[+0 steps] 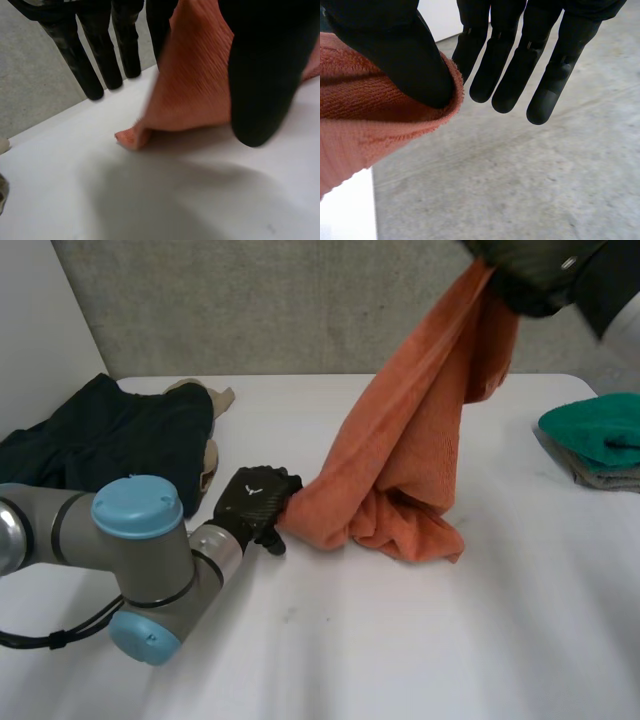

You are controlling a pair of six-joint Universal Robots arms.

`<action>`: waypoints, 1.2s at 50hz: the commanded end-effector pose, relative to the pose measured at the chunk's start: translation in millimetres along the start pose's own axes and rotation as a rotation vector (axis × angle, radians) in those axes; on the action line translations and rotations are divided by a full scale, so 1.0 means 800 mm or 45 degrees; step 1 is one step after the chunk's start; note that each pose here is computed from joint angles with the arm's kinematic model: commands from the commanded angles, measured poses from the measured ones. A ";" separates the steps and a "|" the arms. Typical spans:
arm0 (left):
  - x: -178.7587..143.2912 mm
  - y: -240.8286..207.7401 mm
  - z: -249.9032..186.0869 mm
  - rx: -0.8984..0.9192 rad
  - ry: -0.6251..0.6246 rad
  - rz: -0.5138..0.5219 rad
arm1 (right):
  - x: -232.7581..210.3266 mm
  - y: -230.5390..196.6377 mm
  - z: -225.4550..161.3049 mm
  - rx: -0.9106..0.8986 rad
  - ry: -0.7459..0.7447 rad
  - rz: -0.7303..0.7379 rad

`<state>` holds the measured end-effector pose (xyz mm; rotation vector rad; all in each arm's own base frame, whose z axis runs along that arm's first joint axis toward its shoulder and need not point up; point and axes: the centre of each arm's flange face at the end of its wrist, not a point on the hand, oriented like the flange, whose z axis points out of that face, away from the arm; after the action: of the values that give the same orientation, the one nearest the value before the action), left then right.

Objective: Fold the laundry.

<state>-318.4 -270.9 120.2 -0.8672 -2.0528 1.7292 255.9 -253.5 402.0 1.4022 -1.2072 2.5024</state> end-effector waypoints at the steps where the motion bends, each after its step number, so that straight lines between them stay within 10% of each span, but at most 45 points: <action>1: 0.002 -0.013 0.016 0.043 -0.007 -0.001 | 0.026 0.003 -0.014 -0.049 0.067 0.026; 22: -0.107 -0.309 -0.156 0.795 -0.414 0.102 | 0.126 0.060 -0.052 -0.471 0.366 -0.016; 32: -0.130 -0.230 -0.098 0.403 -0.354 0.087 | 0.075 0.111 -0.064 -0.771 0.116 0.163; 40: -0.143 -0.153 -0.006 0.158 -0.332 0.366 | 0.017 0.193 -0.026 -0.908 -0.004 0.209; 52: -0.207 -0.330 0.049 1.066 -0.736 0.664 | 0.109 0.190 0.095 -0.150 0.828 -0.131; 60: -0.206 -0.351 0.028 1.194 -0.733 0.607 | 0.101 0.157 0.100 -0.058 0.818 -0.123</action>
<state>-277.5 -423.7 406.0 -0.6172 -1.0015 3.1005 209.3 -431.6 402.3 0.5140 -1.0335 2.4911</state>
